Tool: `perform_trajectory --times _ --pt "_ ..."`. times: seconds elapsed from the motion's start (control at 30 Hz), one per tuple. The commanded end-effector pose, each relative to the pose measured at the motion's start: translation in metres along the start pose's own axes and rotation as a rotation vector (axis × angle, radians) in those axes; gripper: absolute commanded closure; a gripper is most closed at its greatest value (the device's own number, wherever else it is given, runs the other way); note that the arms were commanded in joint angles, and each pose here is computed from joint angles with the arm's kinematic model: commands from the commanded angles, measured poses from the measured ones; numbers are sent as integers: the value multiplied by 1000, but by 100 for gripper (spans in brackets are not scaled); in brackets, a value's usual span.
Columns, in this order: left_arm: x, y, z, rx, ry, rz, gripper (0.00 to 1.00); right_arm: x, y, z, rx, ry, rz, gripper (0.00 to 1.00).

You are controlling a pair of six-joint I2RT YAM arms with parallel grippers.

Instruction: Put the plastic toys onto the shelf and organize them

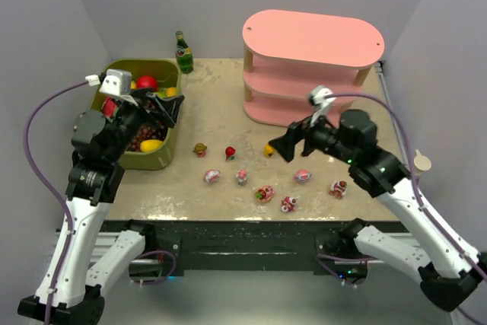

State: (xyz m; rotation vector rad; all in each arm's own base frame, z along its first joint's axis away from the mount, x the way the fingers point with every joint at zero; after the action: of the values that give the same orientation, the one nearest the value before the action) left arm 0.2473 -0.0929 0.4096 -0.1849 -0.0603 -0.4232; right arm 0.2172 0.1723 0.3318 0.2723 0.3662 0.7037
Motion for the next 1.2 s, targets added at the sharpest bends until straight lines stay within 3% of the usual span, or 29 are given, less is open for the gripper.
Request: perform_trajectory --times 0.0,0.1,0.23,0.33,0.47,0.67,0.97,1.17 --pt "4 3 -24 -5 59 -10 0 39 37 -38 -147 85 131 4" --pt "5 7 -39 -13 90 1 0 69 41 -73 -192 166 113 5" --pt "8 14 -61 -21 133 18 0 95 36 -84 -199 136 61 7" --pt "12 17 -74 -30 167 25 0 110 9 -92 -176 134 -113 11" --pt "16 20 -88 -38 206 29 1 115 -24 -116 -182 185 -298 17" --pt "20 22 -98 -40 239 25 1 125 -53 -148 -198 283 -319 27" --pt "20 24 -106 -39 263 30 0 138 -97 -160 -143 348 -409 42" --pt "20 25 -107 -32 265 34 0 131 -103 -165 -43 327 -501 50"
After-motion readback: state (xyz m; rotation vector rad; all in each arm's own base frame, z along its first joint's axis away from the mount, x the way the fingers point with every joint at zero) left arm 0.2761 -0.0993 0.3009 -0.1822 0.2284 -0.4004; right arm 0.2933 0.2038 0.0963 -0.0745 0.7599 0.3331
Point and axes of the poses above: each gripper's point midway between its finger pads, its own x axis out along the fingers, its own y axis along the line the jaws close on, z = x × y, the point moved 3 cm from there along -x, back along the fingers, and after that the axes turned 4 degrees about x, right-handed, at the moved point
